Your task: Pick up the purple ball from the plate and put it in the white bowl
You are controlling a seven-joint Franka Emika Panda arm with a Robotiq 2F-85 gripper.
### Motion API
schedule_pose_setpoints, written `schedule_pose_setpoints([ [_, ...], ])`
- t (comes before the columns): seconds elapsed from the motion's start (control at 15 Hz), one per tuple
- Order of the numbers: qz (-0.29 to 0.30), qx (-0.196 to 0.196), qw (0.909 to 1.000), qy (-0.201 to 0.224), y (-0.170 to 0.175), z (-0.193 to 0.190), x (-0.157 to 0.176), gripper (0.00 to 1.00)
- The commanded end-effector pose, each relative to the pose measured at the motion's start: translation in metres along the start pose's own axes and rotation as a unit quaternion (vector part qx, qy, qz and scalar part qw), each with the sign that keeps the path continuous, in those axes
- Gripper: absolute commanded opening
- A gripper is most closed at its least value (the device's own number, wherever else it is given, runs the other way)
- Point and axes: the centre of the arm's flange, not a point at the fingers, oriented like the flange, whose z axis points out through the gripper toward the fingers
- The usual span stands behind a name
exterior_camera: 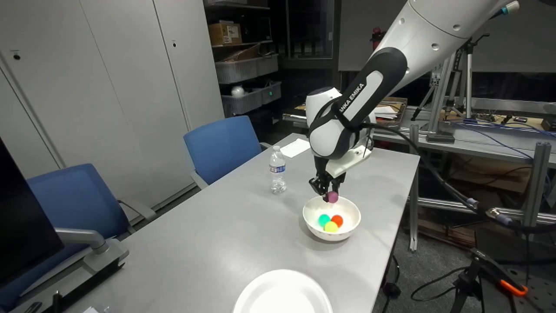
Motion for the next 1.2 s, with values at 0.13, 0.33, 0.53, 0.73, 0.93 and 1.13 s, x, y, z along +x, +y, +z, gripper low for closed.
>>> schedule_pose_setpoints([
  [0.13,0.02,-0.004,0.9998,0.0,0.0,0.017,0.014,0.16],
  [0.33,0.023,-0.005,0.9997,-0.004,-0.003,0.023,0.015,0.16],
  [0.53,0.027,-0.006,0.9996,-0.008,-0.004,0.028,0.016,0.69],
  [0.73,0.027,-0.007,0.9996,-0.01,-0.006,0.029,0.016,0.89],
  [0.93,0.024,-0.004,0.9997,-0.01,-0.007,0.027,0.013,1.0],
  [1.13,0.017,0.002,0.9998,-0.007,-0.012,0.018,0.008,1.0],
])
